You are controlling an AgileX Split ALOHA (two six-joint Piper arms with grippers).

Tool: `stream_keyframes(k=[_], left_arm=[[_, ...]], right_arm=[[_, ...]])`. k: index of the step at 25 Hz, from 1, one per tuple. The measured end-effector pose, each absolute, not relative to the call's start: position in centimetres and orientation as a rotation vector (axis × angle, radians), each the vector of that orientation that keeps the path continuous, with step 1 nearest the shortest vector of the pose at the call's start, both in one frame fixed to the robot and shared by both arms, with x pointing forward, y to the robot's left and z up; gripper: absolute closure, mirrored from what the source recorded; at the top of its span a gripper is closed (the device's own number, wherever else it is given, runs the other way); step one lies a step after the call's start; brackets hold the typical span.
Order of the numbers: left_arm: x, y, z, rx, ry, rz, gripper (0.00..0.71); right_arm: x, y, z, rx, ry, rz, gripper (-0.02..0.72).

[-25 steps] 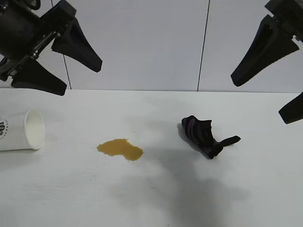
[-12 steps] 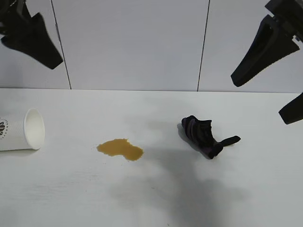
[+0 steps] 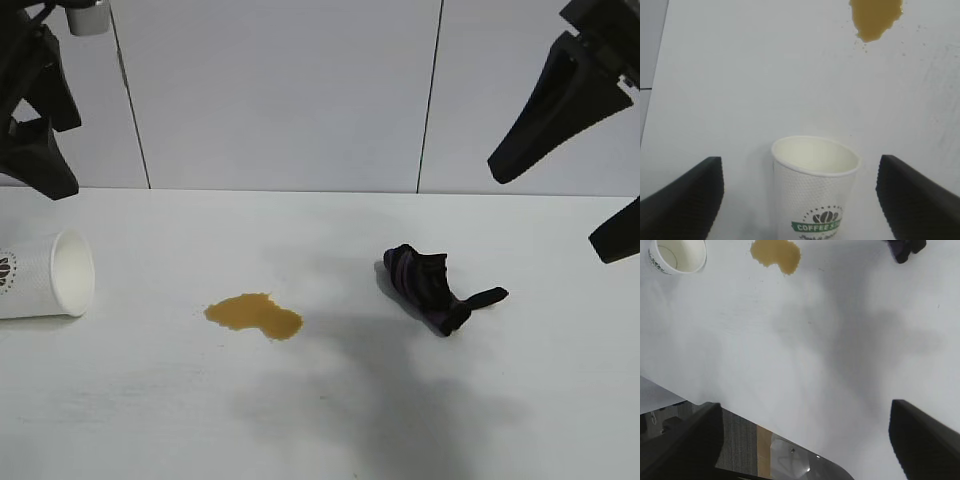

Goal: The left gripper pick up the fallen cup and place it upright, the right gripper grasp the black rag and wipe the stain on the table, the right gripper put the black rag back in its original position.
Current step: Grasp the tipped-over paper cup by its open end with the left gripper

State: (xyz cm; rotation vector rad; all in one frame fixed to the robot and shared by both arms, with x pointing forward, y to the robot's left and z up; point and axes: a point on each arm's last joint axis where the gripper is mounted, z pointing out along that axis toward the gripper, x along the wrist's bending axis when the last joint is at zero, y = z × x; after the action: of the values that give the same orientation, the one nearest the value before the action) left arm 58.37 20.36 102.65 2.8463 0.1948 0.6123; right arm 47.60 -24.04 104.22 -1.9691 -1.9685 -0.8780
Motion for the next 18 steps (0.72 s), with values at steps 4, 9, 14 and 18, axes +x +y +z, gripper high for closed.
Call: stream_keyframes(k=[4,9,14,18], left_arm=[[59.0,20.6,101.0,2.927,0.086,0.585,0.112],[59.3,21.2,100.0,3.033,-0.053,0.581,0.128],[59.7,21.5,98.8,3.089,-0.122,0.551,0.138],[59.9,21.6,97.6,3.111,-0.147,0.515,0.137]], right_arm=[[47.5,-24.0,104.2,-1.964,-1.968,-0.872,0.081],[47.4,-24.0,104.2,-1.956,-1.967,-0.862,0.081],[47.4,-24.0,104.2,-1.954,-1.966,-0.860,0.081],[47.4,-24.0,104.2,-1.954,-1.966,-0.860,0.081]])
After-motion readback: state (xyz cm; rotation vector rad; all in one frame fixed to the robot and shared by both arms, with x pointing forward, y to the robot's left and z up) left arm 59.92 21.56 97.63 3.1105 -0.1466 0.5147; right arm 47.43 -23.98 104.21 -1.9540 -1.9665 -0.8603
